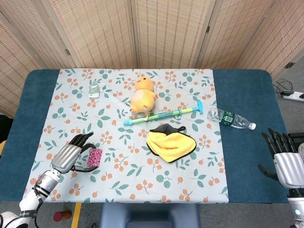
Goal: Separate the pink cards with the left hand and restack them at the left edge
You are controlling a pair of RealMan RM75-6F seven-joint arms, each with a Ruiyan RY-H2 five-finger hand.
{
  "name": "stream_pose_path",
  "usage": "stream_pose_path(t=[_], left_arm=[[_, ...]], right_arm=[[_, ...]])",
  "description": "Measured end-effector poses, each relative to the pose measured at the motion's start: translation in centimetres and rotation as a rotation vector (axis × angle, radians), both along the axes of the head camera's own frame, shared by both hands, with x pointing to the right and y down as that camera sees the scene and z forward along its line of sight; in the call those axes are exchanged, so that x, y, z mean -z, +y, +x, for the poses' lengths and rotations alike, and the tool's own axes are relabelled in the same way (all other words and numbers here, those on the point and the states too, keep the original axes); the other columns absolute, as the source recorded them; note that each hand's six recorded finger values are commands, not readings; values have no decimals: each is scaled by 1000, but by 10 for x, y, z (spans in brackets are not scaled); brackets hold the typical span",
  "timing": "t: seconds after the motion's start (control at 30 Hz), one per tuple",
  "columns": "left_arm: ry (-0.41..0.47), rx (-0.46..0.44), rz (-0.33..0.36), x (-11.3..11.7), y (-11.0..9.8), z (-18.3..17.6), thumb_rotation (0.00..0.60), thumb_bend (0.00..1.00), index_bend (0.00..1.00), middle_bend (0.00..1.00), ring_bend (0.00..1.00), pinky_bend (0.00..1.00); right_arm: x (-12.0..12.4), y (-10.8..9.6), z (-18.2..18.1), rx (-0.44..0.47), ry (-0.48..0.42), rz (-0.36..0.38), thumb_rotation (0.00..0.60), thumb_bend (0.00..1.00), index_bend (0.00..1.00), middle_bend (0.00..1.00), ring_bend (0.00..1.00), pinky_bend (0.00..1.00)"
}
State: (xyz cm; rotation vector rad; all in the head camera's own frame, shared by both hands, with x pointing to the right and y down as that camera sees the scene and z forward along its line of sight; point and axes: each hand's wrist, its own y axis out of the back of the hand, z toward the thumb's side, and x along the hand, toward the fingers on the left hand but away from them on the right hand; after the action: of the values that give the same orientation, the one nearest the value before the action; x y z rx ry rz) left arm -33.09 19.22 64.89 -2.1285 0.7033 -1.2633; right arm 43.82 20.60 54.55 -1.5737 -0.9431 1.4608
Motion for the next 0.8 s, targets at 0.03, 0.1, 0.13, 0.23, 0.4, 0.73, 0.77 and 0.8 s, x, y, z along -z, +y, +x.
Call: stream_pose_path(t=[0.03, 0.1, 0.13, 0.23, 0.4, 0.73, 0.77, 0.8], left_arm=[[-3, -8, 1, -3, 0, 2, 224, 147, 322, 0, 0, 0], [-12, -27, 1, -11, 2, 6, 225, 147, 323, 0, 0, 0], [-16, -36, -1, -14, 3, 8, 225, 147, 323, 0, 0, 0], [-33, -64, -14, -25, 8, 12, 224, 148, 330, 0, 0, 0], [-69, -96, -40, -41, 15, 13, 225, 148, 335, 0, 0, 0], [-107, -105, -89, -57, 30, 10, 220, 144, 336, 0, 0, 0], [-110, -108, -93, -58, 32, 10, 220, 143, 337, 0, 0, 0], [-113, -110, -96, -59, 32, 10, 221, 142, 337, 0, 0, 0]], right_arm=[[0, 0, 0, 0, 0, -1, 600, 230, 0, 0, 0, 0], [-1, 0, 0, 0, 0, -4, 600, 232, 0, 0, 0, 0], [-2, -1, 0, 0, 0, -6, 600, 232, 0, 0, 0, 0], [-4, -1, -1, 0, -1, -11, 600, 231, 0, 0, 0, 0], [-6, -2, 0, -4, -2, -16, 600, 231, 0, 0, 0, 0], [-7, -2, -2, -3, -4, -16, 600, 231, 0, 0, 0, 0], [-7, -2, -2, -2, -4, -16, 600, 231, 0, 0, 0, 0], [-7, -2, -2, -2, -4, -15, 600, 231, 0, 0, 0, 0]])
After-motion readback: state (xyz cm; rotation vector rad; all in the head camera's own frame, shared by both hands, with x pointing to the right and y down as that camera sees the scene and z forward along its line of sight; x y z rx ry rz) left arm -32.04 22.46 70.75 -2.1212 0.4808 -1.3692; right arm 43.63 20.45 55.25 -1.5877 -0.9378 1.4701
